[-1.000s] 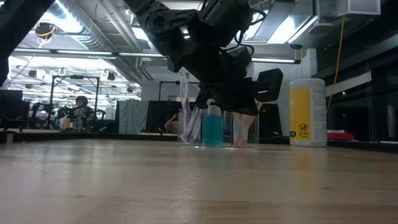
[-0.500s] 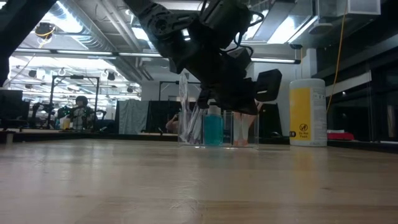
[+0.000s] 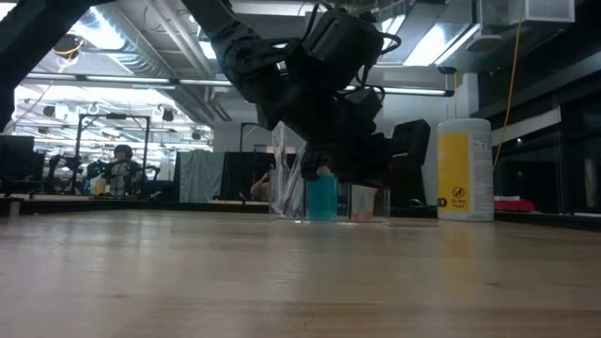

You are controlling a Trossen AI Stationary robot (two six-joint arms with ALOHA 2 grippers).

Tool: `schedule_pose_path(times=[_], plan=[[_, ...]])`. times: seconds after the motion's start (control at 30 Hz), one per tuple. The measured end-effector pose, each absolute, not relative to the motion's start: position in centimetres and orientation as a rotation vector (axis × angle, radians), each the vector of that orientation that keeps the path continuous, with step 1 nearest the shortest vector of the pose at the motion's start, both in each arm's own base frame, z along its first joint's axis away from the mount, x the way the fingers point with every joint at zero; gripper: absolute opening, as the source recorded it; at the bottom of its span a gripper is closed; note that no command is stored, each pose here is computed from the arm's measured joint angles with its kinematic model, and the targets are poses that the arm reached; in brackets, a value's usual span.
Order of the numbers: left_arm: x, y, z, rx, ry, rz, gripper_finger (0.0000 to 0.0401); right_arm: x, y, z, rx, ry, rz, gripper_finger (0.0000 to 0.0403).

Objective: Pick & Place toothbrushing station
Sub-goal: Adjust the transparent organizer, then return to Home Position

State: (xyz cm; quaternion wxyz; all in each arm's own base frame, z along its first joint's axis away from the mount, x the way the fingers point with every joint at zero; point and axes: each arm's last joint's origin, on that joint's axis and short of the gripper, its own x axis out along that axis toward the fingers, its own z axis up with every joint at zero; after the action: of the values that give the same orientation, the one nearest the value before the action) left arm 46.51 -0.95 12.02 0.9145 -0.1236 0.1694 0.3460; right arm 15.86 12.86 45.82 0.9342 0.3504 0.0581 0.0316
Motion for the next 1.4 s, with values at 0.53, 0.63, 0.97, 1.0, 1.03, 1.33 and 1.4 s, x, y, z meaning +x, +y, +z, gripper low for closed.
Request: schedule_pose_path(times=[0.53, 0.63, 0.97, 1.0, 1.03, 1.33, 1.4], plan=[[46.8, 0.2, 12.7, -0.291, 0.267, 0.741, 0.0002, 15.7, 12.7, 45.9, 0.720, 0.114, 0.067, 0.0142], [46.8, 0.5, 12.7, -0.292, 0.266, 0.752, 0.0002, 15.7, 12.7, 45.9, 0.720, 0.114, 0.067, 0.0140], [46.8, 1.7, 12.7, -0.338, 0.233, 0.805, 0.0002, 15.7, 12.7, 45.9, 0.720, 0.114, 0.067, 0.0140], [46.8, 1.8, 12.8, -0.338, 0.229, 0.811, 0.0002, 15.7, 12.7, 45.9, 0.720, 0.114, 0.067, 0.0140], [46.8, 1.9, 12.8, -0.338, 0.227, 0.816, 0.0002, 15.7, 12.7, 45.9, 0.722, 0.114, 0.067, 0.0140], [47.0, 2.5, 13.4, -0.329, 0.174, 0.795, 0.0002, 15.7, 12.7, 46.0, 0.728, 0.110, 0.068, 0.0140], [47.1, 2.1, 13.6, -0.329, 0.167, 0.767, 0.0002, 15.7, 12.7, 46.0, 0.729, 0.110, 0.069, 0.0140]])
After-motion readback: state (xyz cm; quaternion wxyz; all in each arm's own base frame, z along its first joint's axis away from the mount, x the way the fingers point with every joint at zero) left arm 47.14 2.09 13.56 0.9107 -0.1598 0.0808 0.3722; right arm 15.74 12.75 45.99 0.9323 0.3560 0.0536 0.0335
